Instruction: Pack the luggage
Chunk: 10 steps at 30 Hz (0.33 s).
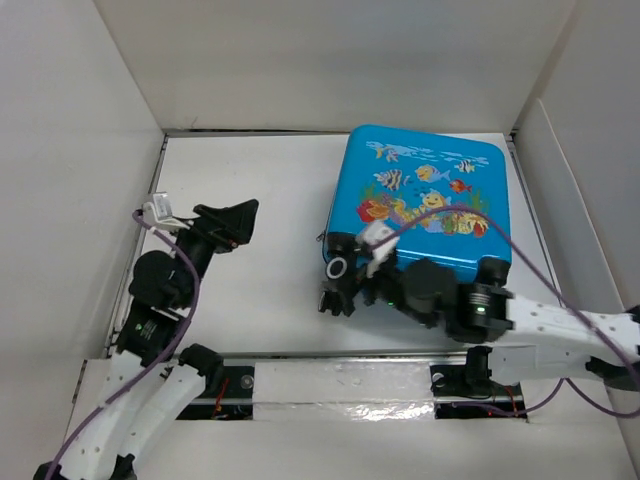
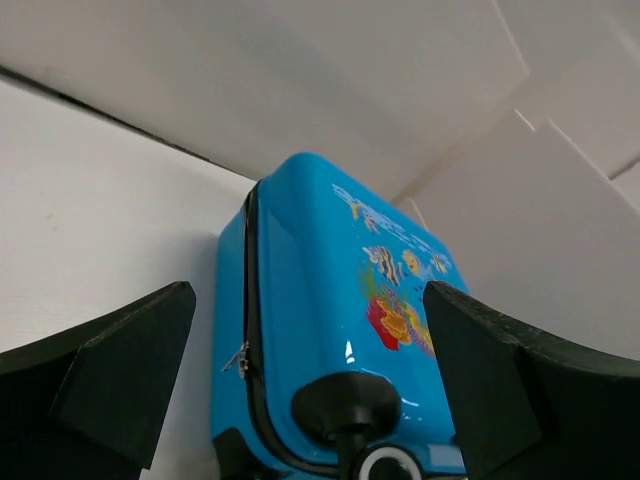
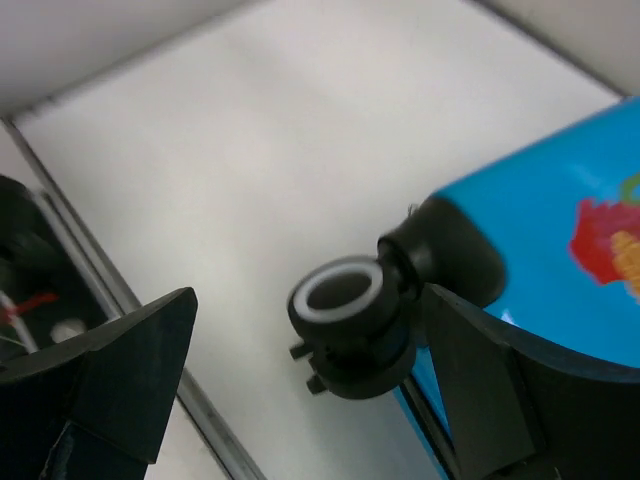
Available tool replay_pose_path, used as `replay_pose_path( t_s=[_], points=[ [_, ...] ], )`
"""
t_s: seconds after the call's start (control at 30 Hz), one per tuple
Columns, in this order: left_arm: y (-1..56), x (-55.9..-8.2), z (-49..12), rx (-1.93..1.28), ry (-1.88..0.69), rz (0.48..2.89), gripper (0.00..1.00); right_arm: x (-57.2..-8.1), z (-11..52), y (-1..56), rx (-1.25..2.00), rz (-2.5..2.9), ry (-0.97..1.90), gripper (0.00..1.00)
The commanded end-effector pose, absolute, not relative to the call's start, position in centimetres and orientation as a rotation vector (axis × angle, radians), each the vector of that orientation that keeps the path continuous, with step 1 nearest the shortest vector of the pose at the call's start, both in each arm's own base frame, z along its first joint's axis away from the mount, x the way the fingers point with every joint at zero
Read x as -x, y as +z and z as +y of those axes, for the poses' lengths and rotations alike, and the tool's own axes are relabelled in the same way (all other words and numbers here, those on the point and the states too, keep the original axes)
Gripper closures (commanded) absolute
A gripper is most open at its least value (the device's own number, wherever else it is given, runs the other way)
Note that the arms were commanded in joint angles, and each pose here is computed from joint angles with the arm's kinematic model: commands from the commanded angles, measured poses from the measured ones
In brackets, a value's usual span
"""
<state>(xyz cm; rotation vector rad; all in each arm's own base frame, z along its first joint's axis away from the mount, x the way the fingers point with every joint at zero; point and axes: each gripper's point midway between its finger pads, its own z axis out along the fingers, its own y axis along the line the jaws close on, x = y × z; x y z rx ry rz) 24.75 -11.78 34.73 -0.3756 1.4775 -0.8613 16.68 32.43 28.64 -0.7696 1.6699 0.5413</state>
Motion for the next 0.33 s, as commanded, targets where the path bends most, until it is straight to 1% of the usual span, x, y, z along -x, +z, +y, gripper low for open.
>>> replay_pose_path(
  t_s=[0.0,0.07,0.1,0.13,0.17,0.23,0.3],
  points=[
    [35.4,-21.0,-11.3,0.178,-0.779,1.562,0.01,-15.8,26.2,35.9,0.574,1.552,0.625,0.0],
    [36.7,-19.4,-10.4,0.148,-0.763,1.523,0.01,-15.8,23.1,36.2,0.479,1.539,0.635,0.0],
    [36.5,-19.0,-10.1,0.124,-0.736,1.528,0.01,-15.3,20.2,37.9,0.394,1.487,0.688,0.0],
    [36.9,-18.7,-9.7,0.119,-0.721,1.518,0.01,-15.5,18.5,38.2,0.327,1.473,0.693,0.0],
    [37.1,-18.4,-9.4,0.113,-0.712,1.505,0.01,-15.4,17.7,37.5,0.306,1.464,0.693,0.0],
    [37.0,-18.8,-9.2,0.11,-0.681,1.502,0.01,-15.2,15.0,38.6,0.222,1.408,0.73,0.0],
    [36.4,-19.6,-9.6,0.117,-0.677,1.523,0.01,-15.1,14.6,38.2,0.213,1.409,0.731,0.0]
  ],
)
